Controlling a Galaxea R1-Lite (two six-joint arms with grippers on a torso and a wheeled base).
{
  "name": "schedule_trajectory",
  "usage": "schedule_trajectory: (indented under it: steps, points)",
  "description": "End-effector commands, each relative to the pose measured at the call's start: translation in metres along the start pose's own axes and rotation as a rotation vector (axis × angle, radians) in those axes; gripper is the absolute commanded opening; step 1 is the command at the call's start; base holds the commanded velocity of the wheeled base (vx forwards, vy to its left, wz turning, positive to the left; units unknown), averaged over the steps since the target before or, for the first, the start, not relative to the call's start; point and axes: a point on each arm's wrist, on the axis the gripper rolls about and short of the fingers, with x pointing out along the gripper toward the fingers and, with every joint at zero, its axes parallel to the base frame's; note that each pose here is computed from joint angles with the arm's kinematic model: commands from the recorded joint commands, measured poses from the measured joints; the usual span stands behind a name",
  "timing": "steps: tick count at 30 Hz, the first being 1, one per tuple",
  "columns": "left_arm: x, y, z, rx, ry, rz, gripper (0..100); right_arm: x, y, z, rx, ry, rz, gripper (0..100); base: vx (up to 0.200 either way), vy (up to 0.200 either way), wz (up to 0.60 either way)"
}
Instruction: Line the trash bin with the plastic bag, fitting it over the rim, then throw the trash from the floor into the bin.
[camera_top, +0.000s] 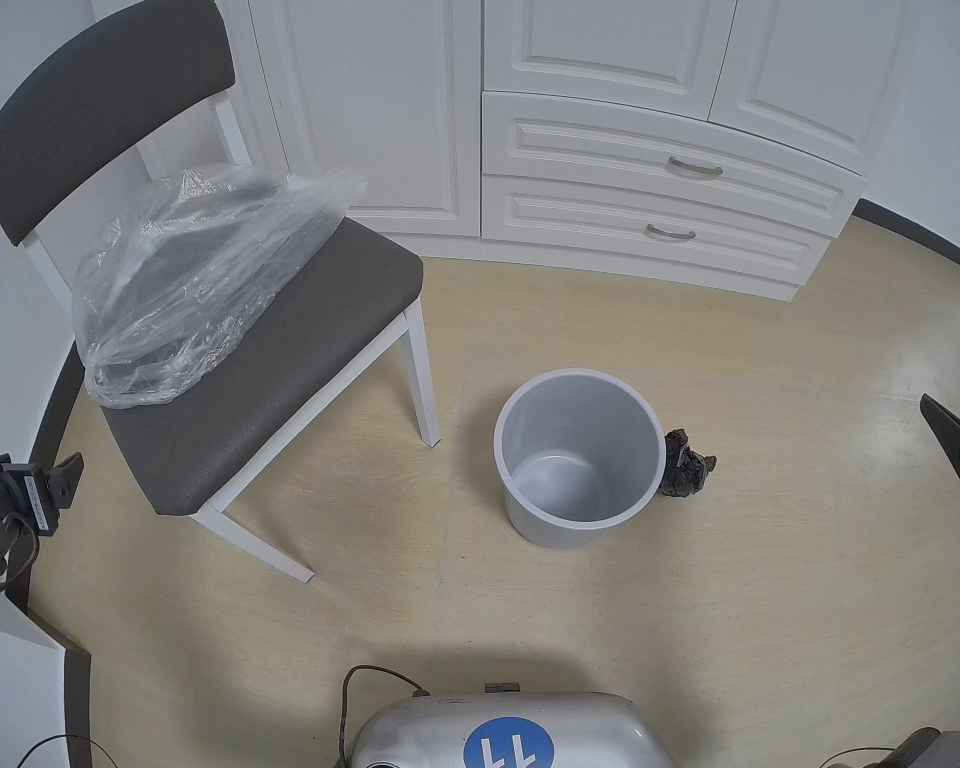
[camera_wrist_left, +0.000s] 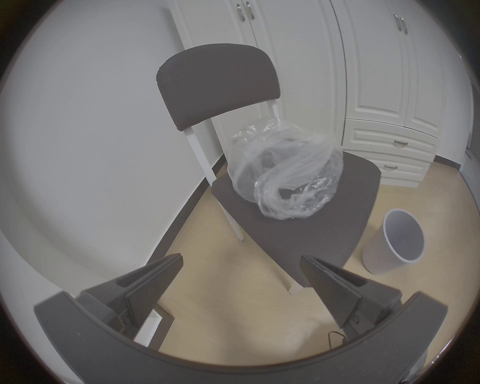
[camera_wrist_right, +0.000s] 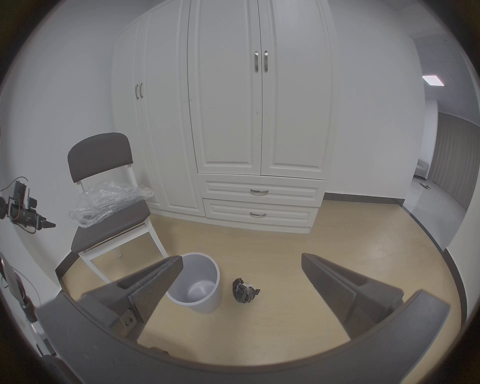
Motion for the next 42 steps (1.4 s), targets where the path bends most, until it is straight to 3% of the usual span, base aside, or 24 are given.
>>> schedule_trajectory:
  steps: [1,7,12,13,22,31,36,42]
  points:
    - [0.026,0.006,-0.002,-0.019,0.047,0.018,100,0.000,0.000,0.000,0.009,0.003,0.000,100,0.000,0.000,0.00]
    - [0.029,0.008,0.003,-0.060,0.010,-0.082,100,0.000,0.000,0.001,0.009,-0.002,0.000,100,0.000,0.000,0.00]
    - [0.029,0.008,0.004,-0.078,0.006,-0.090,100,0.000,0.000,0.001,0.009,-0.003,0.000,100,0.000,0.000,0.00]
    - [0.033,0.008,0.011,-0.125,-0.023,-0.095,100,0.001,0.000,0.000,0.009,0.003,0.000,100,0.000,0.000,0.00]
    - [0.066,0.005,0.015,-0.235,-0.064,-0.092,100,0.004,0.000,0.000,0.011,0.009,0.002,100,0.000,0.000,0.00]
    - [0.083,0.004,0.011,-0.252,-0.050,-0.086,100,0.004,0.000,0.000,0.009,0.009,0.002,100,0.000,0.000,0.00]
    - [0.092,0.001,0.015,-0.305,-0.068,-0.094,100,0.004,0.000,0.001,0.009,0.007,0.003,100,0.000,0.000,0.00]
    - [0.098,0.012,0.014,-0.317,-0.064,-0.028,100,0.003,0.000,0.000,0.009,0.007,0.003,100,0.000,0.000,0.00]
